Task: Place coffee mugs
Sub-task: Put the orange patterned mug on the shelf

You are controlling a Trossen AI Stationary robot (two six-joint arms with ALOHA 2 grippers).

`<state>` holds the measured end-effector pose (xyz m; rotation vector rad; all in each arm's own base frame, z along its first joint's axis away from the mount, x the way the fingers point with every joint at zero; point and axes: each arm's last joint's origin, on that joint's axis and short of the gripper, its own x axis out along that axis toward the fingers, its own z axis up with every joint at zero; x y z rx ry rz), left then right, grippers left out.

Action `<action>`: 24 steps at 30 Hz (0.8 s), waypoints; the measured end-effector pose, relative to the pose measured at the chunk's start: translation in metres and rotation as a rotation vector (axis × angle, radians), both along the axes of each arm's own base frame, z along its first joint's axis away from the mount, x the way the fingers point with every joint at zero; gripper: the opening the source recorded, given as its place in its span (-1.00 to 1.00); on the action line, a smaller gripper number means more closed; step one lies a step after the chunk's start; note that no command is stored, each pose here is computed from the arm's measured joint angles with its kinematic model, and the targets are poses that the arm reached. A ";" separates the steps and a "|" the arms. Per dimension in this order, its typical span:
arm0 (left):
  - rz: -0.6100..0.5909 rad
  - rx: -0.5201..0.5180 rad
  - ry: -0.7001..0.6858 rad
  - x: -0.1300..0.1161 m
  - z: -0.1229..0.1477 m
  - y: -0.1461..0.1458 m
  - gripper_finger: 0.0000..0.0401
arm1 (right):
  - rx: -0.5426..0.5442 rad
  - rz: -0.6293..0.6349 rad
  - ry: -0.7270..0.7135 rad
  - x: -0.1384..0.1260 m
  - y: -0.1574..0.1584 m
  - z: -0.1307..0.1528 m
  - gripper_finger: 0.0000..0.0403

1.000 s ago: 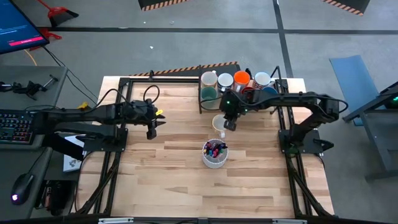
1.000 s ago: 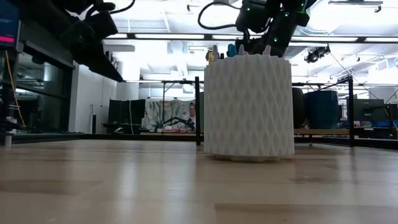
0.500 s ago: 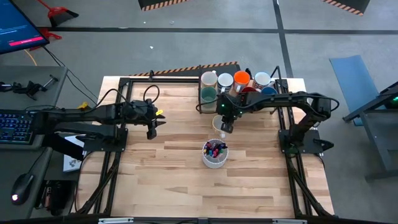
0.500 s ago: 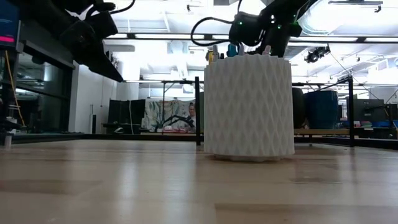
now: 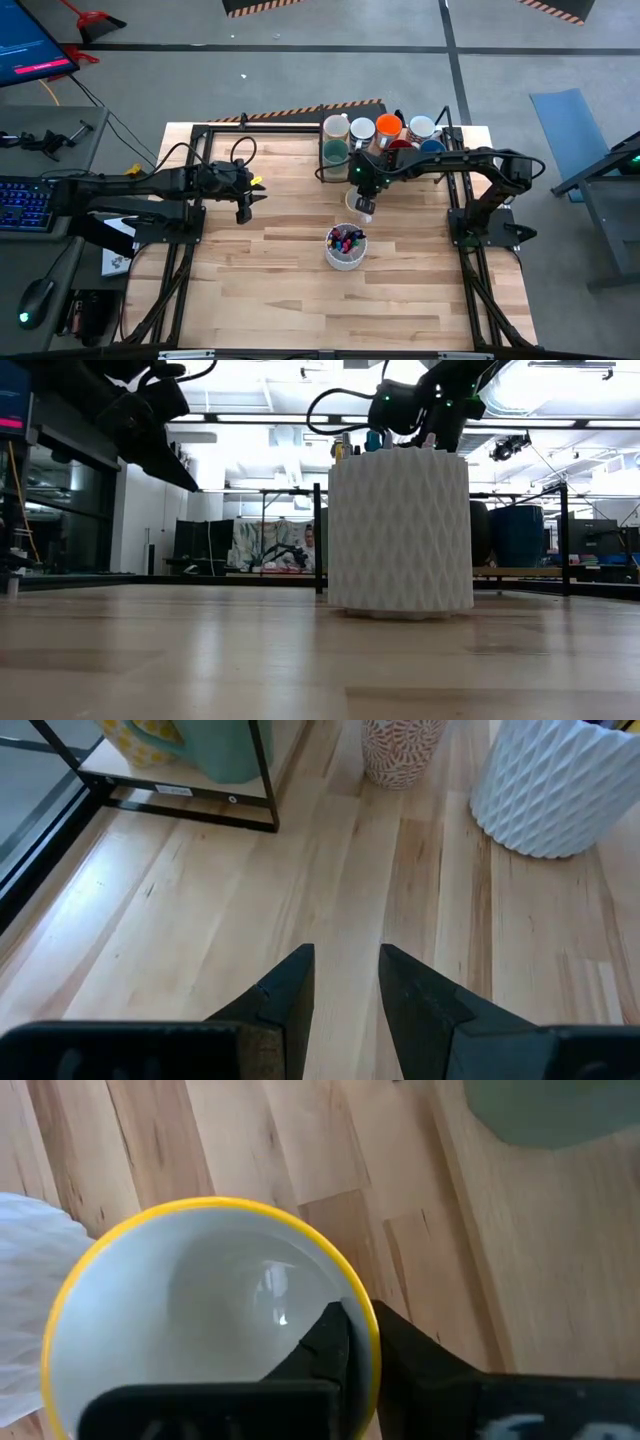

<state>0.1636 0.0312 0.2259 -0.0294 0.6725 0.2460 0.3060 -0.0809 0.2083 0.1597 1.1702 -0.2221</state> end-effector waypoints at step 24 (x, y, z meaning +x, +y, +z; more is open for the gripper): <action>0.000 -0.001 0.004 0.000 0.000 0.000 -0.48 | -0.147 -0.058 0.034 -0.006 -0.042 0.094 -1.00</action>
